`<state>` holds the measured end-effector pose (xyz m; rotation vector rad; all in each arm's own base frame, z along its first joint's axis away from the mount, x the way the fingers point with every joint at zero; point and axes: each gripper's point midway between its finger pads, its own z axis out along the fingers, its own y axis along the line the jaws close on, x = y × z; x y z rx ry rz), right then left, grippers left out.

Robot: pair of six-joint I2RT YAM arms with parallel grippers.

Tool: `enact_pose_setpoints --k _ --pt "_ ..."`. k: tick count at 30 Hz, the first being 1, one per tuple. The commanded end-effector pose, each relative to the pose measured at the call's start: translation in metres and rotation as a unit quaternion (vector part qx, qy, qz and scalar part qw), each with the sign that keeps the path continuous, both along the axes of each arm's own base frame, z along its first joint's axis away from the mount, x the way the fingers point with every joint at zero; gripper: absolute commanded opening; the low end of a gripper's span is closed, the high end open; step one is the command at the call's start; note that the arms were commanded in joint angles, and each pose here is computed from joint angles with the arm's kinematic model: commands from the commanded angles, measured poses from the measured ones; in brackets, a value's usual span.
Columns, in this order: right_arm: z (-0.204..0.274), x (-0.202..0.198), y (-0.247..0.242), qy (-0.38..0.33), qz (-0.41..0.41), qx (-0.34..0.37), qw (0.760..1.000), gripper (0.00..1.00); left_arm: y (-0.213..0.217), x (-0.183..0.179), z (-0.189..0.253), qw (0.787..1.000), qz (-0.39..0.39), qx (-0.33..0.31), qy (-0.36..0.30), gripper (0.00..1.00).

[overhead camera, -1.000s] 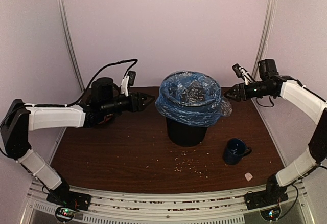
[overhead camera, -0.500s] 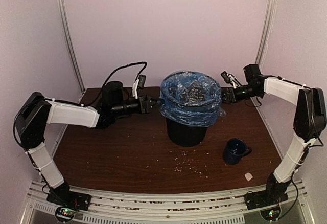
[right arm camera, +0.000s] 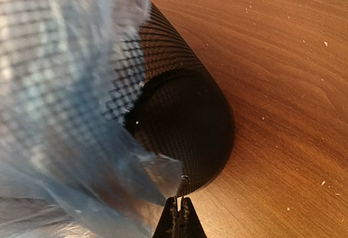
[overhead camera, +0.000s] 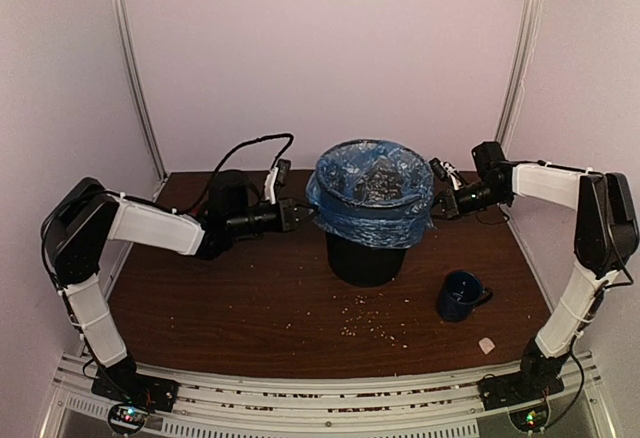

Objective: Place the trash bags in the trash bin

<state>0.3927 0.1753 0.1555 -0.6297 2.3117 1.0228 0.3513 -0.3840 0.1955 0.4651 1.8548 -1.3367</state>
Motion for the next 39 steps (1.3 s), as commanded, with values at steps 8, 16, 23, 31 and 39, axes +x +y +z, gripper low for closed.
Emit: enact_pose_setpoints --k 8,16,23,31,39 --pt "-0.011 0.004 -0.017 -0.001 -0.034 -0.043 0.999 0.0 0.007 -0.01 -0.042 0.999 -0.003 0.029 0.017 0.0" --pt "0.042 0.005 -0.043 -0.087 -0.047 0.006 0.995 0.24 0.012 -0.019 -0.035 0.999 -0.013 0.045 -0.003 0.23" --pt "0.075 -0.014 -0.036 -0.147 -0.008 0.033 0.989 0.52 0.04 -0.042 -0.013 0.997 0.004 0.072 -0.037 0.52" --pt "0.057 -0.017 -0.03 -0.129 0.013 0.02 0.991 0.62 0.067 -0.031 0.012 0.994 0.071 0.071 -0.053 0.68" --pt "0.042 -0.004 0.001 -0.13 0.036 -0.017 0.991 0.62 0.039 0.027 0.014 0.992 0.095 0.076 -0.026 0.69"
